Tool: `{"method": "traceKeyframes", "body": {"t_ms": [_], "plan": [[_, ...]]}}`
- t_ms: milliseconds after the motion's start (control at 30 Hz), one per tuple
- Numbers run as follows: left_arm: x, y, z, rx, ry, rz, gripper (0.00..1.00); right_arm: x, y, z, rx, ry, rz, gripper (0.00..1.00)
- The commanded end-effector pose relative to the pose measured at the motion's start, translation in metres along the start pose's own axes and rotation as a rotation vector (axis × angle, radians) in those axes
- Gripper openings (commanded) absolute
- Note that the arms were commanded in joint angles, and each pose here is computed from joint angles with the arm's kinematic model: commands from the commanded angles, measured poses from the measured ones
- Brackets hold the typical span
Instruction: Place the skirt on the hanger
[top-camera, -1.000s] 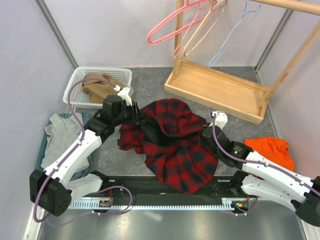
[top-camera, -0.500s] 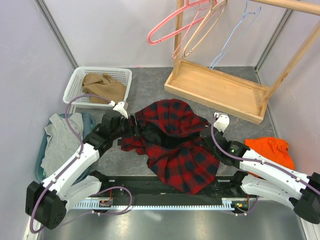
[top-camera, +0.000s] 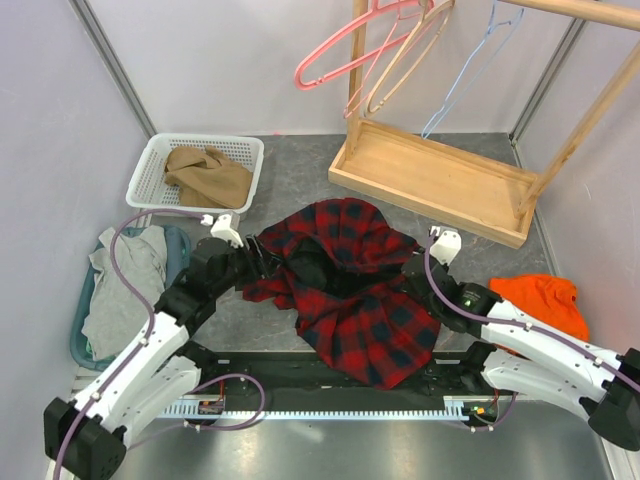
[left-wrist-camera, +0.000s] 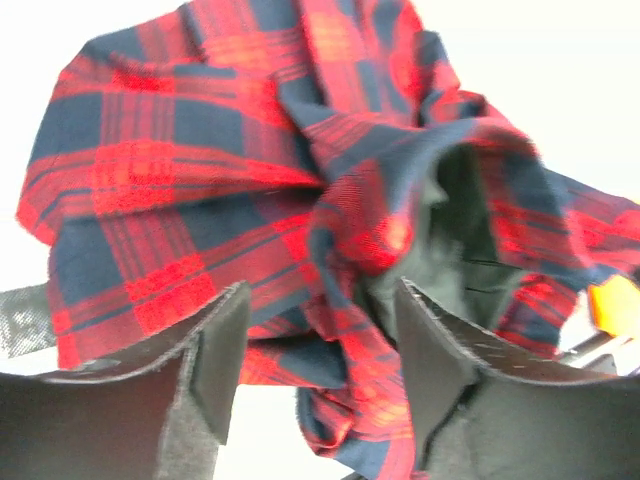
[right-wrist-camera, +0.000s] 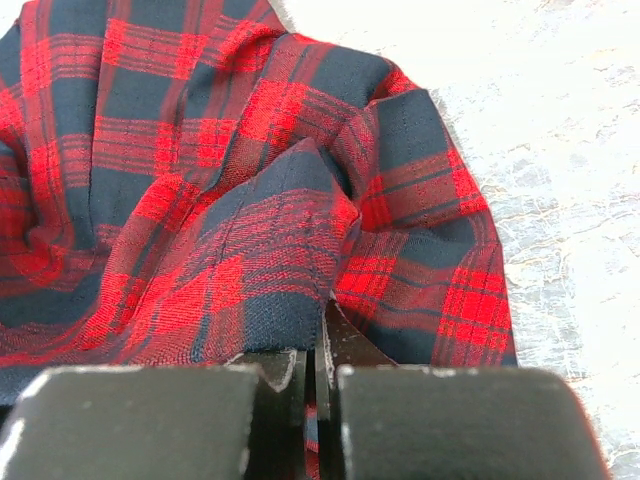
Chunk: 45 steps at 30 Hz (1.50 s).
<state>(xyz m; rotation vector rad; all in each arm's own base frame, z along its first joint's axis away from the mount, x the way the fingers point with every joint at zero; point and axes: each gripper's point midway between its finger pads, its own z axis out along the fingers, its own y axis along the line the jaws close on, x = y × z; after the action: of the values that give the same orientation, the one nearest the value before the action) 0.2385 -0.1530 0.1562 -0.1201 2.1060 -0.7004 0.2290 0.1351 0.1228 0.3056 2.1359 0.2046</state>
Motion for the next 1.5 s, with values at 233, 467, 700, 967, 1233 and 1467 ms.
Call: {"method": "traceKeyframes", "body": {"t_ms": [233, 467, 700, 967, 1233, 1467], "plan": [[-0.018, -0.015, 0.034, 0.021, -0.004, -0.012, 0.62, -0.006, -0.008, -0.002, 0.016, -0.033, 0.027, 0.0], [-0.002, -0.018, 0.049, 0.056, 0.063, -0.037, 0.57, -0.007, -0.009, -0.004, 0.012, -0.038, 0.038, 0.0], [0.005, -0.028, 0.061, 0.12, 0.094, -0.051, 0.32, -0.009, -0.008, -0.008, -0.009, -0.038, 0.052, 0.0], [-0.002, -0.018, 0.056, 0.027, 0.119, -0.016, 0.02, -0.022, -0.004, -0.018, -0.03, -0.052, 0.063, 0.0], [-0.134, -0.013, -0.013, -0.329, -0.105, 0.183, 0.02, -0.11, 0.014, -0.053, 0.019, -0.163, -0.071, 0.0], [-0.216, -0.056, -0.09, -0.286, -0.327, 0.245, 0.02, -0.21, 0.043, -0.106, -0.043, -0.343, -0.063, 0.0]]}}
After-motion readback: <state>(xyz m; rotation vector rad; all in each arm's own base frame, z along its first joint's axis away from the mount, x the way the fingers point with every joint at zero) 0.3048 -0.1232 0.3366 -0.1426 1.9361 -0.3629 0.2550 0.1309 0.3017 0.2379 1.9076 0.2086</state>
